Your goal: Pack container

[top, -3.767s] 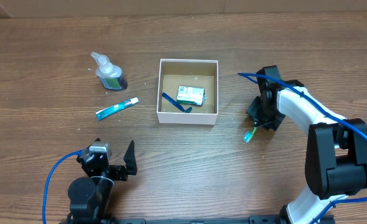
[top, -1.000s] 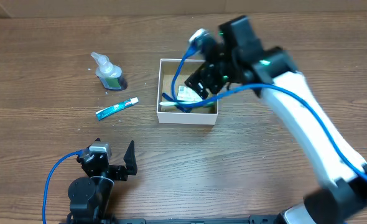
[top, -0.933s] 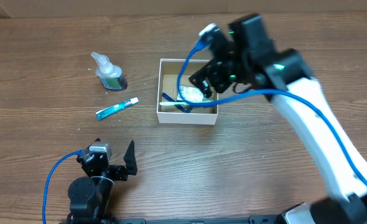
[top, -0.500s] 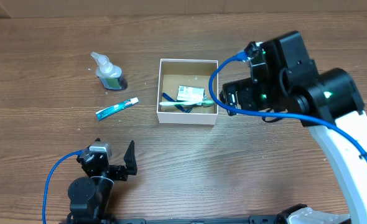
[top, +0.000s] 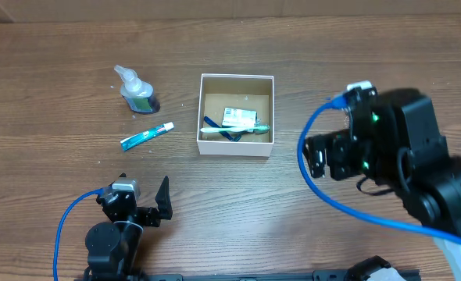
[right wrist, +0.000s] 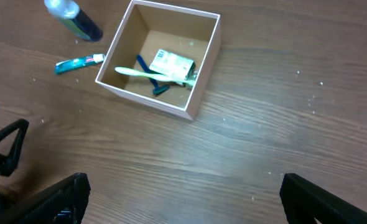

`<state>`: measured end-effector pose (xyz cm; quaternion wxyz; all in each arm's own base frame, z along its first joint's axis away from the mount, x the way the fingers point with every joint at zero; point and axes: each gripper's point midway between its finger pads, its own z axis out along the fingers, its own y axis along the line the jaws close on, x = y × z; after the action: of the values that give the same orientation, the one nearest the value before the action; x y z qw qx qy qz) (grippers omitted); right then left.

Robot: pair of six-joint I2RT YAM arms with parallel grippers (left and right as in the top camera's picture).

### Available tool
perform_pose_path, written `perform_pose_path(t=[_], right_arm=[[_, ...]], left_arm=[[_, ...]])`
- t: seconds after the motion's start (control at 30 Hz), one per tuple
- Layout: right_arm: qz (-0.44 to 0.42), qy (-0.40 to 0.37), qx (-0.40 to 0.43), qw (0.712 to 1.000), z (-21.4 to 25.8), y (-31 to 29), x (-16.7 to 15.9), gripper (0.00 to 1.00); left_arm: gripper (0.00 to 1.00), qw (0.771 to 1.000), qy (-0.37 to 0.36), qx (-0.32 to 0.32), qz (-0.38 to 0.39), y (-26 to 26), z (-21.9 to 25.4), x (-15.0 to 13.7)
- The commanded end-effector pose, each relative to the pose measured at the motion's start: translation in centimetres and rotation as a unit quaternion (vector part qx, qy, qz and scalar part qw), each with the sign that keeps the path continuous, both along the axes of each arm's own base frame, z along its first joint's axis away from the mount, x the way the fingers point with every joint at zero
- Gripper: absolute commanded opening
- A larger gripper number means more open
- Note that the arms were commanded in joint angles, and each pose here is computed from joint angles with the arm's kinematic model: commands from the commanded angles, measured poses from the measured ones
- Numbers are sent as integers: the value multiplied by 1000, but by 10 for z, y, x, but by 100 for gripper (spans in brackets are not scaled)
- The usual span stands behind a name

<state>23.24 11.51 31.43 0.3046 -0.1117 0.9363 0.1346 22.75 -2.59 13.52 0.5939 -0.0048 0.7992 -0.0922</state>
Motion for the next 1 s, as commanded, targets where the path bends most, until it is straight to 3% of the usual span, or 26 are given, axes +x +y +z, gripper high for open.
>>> perform_pose_path(t=[0.0,0.97], right_arm=[[-20,-12,7,1000,0,-11,-16,100],[-22,10,-3,1000,-9,-15,-23,100]], left_arm=[[100,1000,-3,-6,1,0,-1,0],[100,1000,-2,-5,3,1,-1,0]])
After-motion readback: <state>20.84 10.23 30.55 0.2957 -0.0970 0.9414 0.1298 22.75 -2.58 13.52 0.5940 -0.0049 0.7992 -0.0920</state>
